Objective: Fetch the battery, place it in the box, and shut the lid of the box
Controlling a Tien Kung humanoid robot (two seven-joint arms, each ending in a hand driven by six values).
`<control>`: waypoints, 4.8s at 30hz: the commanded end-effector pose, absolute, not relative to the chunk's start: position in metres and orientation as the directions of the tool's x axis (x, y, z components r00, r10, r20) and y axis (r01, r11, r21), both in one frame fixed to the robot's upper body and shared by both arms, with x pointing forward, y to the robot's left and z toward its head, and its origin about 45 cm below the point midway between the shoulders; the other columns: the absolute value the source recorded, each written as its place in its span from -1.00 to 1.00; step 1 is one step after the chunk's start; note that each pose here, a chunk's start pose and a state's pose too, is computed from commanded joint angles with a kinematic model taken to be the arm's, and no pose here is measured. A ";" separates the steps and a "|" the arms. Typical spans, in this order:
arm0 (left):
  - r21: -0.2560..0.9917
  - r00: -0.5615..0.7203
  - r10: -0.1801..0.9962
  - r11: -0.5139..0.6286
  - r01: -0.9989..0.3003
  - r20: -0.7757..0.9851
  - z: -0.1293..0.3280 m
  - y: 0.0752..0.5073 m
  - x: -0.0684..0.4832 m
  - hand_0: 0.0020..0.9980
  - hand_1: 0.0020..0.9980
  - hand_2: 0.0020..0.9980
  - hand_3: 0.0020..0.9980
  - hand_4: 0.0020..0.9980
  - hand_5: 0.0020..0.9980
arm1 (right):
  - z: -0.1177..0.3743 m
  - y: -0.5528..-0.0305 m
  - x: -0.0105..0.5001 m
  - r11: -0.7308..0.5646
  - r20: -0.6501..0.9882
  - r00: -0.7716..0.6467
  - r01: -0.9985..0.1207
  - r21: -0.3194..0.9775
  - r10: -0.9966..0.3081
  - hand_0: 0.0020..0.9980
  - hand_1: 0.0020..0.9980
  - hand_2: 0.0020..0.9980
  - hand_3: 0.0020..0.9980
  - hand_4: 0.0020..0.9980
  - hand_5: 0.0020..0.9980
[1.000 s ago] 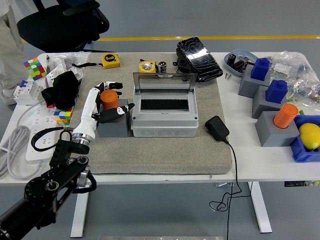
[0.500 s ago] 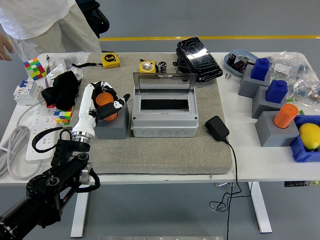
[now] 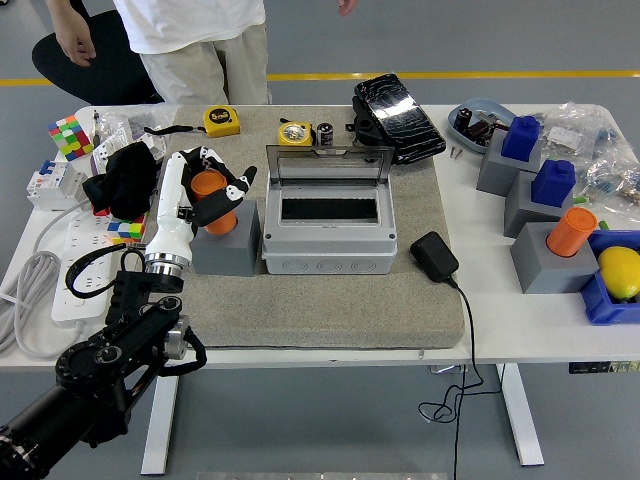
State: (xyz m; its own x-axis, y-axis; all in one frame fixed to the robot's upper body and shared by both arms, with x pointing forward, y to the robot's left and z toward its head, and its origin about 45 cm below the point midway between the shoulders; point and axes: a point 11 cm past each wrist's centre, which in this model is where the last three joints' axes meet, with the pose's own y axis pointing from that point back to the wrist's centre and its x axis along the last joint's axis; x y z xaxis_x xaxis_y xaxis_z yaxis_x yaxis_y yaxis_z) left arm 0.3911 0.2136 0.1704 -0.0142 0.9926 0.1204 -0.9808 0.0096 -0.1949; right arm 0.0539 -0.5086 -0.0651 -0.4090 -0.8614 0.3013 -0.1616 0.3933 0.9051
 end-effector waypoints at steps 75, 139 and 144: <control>0.137 0.244 0.163 0.486 -0.863 0.956 0.230 0.059 0.442 -0.31 0.27 0.27 0.46 1.00 -0.46 | -0.064 -0.507 0.060 0.392 0.307 -0.375 -0.176 0.903 -0.875 -0.01 0.23 0.33 0.18 0.96 0.01; 0.188 0.363 0.397 0.415 -0.890 0.843 0.245 0.083 0.428 0.44 0.54 0.46 0.48 1.00 0.24 | -0.064 -0.509 0.055 0.394 0.308 -0.382 -0.169 0.903 -0.871 0.00 0.23 0.33 0.18 0.97 0.01; 0.222 0.393 0.381 0.420 -0.880 0.837 0.239 0.085 0.418 0.36 0.46 0.42 0.45 1.00 0.28 | -0.065 -0.508 0.054 0.392 0.306 -0.386 -0.168 0.904 -0.870 0.00 0.24 0.33 0.18 0.97 0.01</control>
State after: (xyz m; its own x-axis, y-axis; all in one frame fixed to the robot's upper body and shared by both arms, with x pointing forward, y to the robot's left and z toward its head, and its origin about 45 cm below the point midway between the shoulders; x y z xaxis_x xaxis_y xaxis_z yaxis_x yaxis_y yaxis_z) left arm 0.4184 0.0855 0.2387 0.3929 0.3814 0.8367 -0.8800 0.4201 0.2217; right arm 0.0539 -0.5081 -0.0647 -0.3861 -0.8703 0.3059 -0.1683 0.3925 0.9042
